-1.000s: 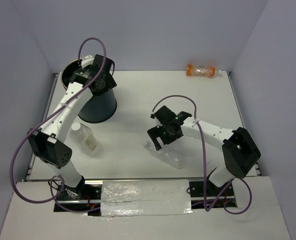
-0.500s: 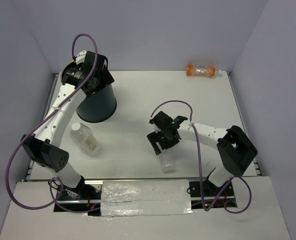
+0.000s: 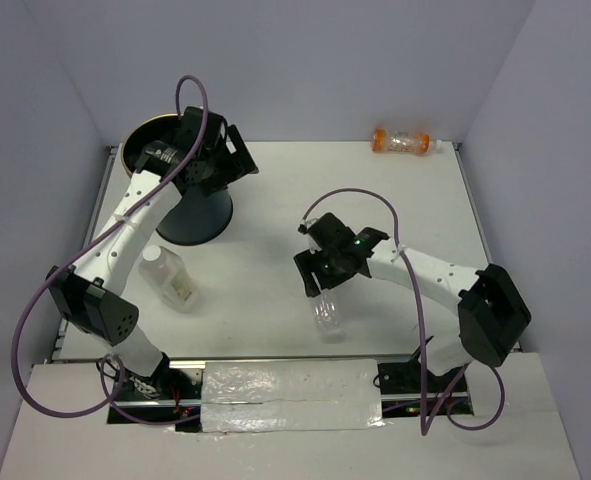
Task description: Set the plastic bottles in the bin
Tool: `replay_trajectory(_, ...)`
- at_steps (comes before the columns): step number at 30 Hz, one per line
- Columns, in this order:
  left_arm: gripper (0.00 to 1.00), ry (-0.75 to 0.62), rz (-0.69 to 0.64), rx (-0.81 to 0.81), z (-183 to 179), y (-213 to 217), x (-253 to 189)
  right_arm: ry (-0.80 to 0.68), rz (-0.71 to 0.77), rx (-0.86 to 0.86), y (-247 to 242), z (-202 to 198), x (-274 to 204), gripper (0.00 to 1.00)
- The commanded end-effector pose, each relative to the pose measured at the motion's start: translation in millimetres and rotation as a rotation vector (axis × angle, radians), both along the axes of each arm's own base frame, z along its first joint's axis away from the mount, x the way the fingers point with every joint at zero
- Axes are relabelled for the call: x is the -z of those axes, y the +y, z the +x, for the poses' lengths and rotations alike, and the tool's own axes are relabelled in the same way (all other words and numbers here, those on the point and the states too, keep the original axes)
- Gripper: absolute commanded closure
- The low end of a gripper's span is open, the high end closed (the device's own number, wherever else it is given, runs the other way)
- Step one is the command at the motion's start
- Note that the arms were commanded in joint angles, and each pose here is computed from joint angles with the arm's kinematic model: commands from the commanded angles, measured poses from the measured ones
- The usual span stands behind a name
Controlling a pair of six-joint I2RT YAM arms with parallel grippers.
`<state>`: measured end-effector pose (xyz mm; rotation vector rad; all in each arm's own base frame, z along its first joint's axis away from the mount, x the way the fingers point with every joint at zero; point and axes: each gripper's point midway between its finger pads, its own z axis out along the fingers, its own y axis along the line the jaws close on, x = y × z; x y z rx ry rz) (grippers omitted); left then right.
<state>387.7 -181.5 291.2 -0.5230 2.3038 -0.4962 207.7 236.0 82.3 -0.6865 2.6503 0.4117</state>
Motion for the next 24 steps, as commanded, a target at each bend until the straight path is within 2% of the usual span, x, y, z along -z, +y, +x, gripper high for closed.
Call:
replay_trajectory(1, 0.06, -0.020, -0.106, 0.109, -8, -23, -10, -0.119, 0.141, 0.002, 19, 13, -58, 0.33)
replay_trajectory(9, 0.06, -0.037, -0.310, 0.287, -26, -66, -18, -0.404, 0.368, 0.040, 24, 32, -167, 0.32)
replay_trajectory(12, 0.06, -0.049, -0.353, 0.361, -33, -91, -24, -0.478, 0.399, 0.074, 23, 42, -186, 0.30)
replay_trajectory(17, 0.06, -0.095, -0.431, 0.510, -43, -126, -37, -0.493, 0.388, 0.096, 24, 51, -193, 0.28)
replay_trajectory(24, 0.07, -0.075, -0.424, 0.525, -45, -134, -16, -0.464, 0.418, 0.093, 27, 44, -183, 0.28)
